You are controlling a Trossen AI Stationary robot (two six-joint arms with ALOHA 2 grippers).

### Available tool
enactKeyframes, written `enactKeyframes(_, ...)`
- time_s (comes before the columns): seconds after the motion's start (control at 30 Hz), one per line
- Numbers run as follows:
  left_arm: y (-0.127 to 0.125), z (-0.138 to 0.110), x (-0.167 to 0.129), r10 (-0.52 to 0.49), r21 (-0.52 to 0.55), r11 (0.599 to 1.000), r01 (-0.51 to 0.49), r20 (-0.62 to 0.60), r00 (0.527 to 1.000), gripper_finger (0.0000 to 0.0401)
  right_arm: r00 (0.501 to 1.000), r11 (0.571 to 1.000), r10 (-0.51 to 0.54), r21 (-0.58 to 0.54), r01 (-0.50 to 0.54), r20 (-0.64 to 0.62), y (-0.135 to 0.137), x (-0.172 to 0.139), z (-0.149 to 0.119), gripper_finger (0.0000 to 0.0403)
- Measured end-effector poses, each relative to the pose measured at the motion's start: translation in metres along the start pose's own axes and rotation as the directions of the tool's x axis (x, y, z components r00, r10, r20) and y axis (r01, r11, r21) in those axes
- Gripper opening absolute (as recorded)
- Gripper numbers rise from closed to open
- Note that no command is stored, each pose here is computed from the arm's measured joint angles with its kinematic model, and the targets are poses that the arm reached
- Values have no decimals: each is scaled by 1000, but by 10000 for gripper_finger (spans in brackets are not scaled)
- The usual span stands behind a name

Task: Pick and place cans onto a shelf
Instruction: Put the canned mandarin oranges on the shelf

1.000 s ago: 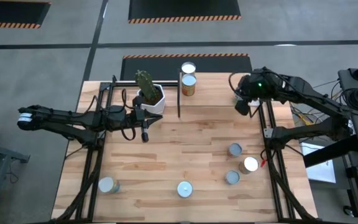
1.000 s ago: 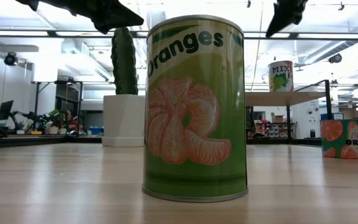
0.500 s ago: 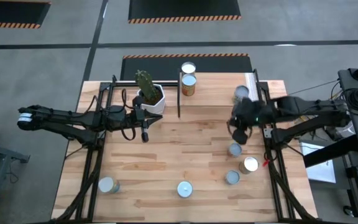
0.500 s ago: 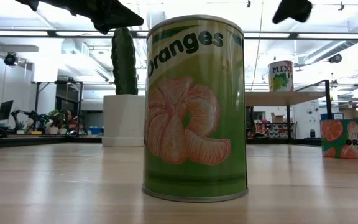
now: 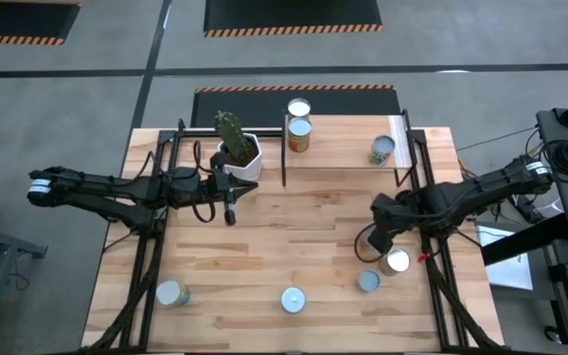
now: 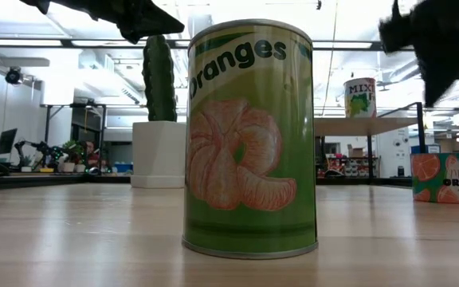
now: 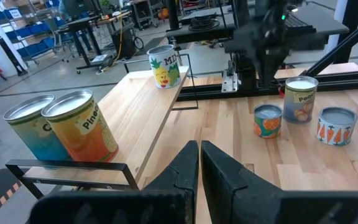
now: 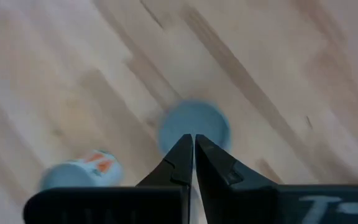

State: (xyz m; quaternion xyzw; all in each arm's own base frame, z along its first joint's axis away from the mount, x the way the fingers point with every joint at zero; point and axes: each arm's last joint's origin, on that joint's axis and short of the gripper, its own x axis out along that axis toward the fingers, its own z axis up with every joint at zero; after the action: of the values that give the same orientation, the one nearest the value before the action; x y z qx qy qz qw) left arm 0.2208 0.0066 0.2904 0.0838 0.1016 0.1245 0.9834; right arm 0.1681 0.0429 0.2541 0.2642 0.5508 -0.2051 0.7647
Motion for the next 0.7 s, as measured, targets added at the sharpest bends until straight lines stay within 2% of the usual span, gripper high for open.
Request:
enactKeyframes(0.13, 0, 0, 0, 0, 7, 1000, 0, 0, 1000, 1, 997, 995, -58, 75, 61, -42, -9, 17, -9, 9)
enactKeyframes(0.3, 0, 0, 0, 1, 11, 1000, -1, 4, 1000, 1, 998, 991, -53, 122, 58, -42, -9, 18, -9, 37)
enactKeyframes(0.4, 0, 0, 0, 1, 13, 1000, -1, 4, 1000, 1, 999, 982, -44, 180, 49, -31, -7, 16, -7, 77)
enactKeyframes(0.53, 0, 0, 0, 1, 29, 1000, -1, 4, 1000, 1, 998, 959, -50, 278, 58, -36, -5, 19, -6, 151)
enactKeyframes(0.7, 0, 0, 0, 1, 33, 999, -1, 4, 1000, 1, 998, 958, -55, 280, 64, -40, 3, 30, -2, 253)
